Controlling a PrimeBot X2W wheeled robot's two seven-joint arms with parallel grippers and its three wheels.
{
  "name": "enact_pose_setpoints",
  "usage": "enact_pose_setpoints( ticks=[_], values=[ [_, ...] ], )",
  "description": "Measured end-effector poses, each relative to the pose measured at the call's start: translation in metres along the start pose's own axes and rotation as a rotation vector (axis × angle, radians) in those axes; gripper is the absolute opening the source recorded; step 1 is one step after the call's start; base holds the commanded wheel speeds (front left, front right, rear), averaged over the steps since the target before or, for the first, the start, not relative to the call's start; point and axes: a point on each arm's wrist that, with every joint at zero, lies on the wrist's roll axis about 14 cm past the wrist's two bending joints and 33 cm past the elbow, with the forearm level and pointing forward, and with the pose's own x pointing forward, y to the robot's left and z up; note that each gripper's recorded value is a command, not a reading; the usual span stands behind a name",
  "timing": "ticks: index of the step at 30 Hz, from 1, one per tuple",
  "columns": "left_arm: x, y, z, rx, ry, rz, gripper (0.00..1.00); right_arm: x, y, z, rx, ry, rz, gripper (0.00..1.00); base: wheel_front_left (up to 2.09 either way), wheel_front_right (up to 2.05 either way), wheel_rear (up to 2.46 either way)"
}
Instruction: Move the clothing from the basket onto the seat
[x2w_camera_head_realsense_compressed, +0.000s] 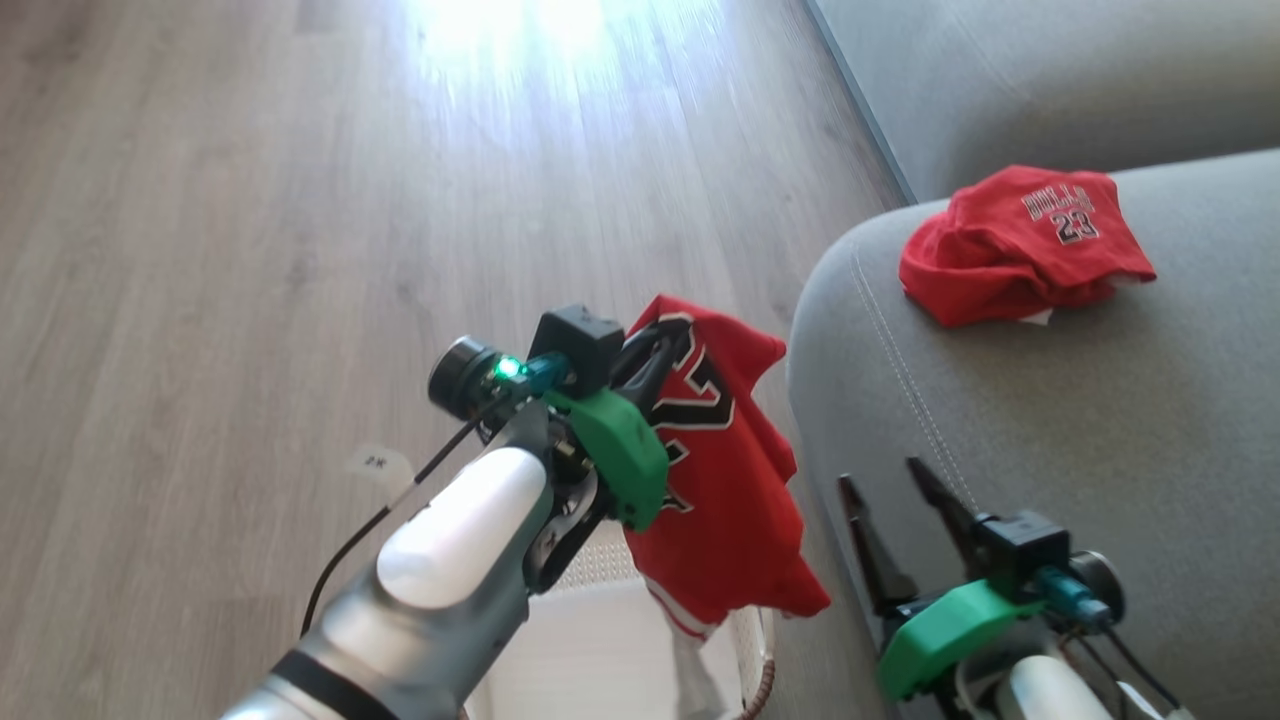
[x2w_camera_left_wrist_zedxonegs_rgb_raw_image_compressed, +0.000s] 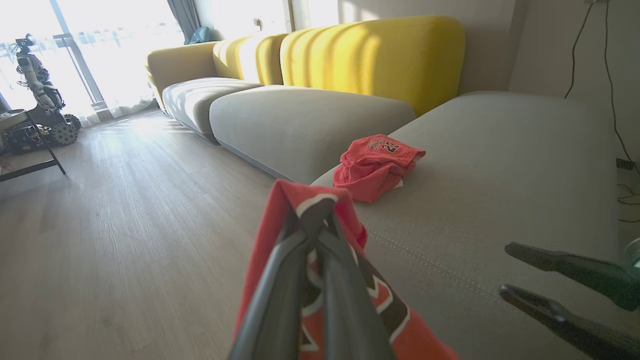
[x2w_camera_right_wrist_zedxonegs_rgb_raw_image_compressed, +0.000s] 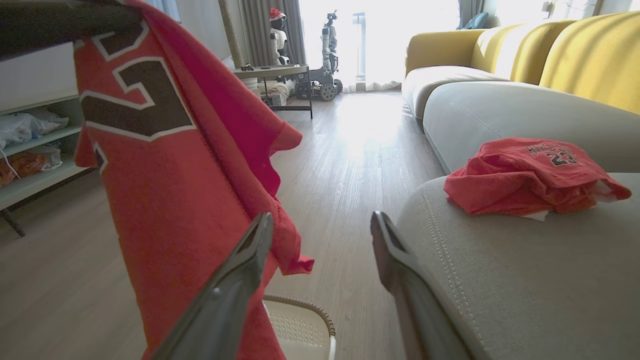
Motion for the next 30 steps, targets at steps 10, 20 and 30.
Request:
enact_pose_setpoints(
  ticks=[10, 20, 30],
  values=[
    [-0.006, -0.005, 0.057, 0.043, -0.121, 0.001, 0.0, 0.015, 0.057, 0.014, -0.06, -0.033, 0.19, 1.0, 0.0, 0.0, 0.0],
    [-0.008, -0.002, 0.069, 0.054, -0.142, 0.007, 0.0, 0.052, 0.09, 0.031, -0.175, -0.047, 0.327, 1.0, 0.0, 0.0, 0.0],
    [-0.014, 0.009, 0.065, 0.037, -0.134, 0.042, 0.0, 0.065, 0.113, 0.023, -0.172, -0.006, 0.406, 0.0, 0.0, 0.0, 0.0]
  ],
)
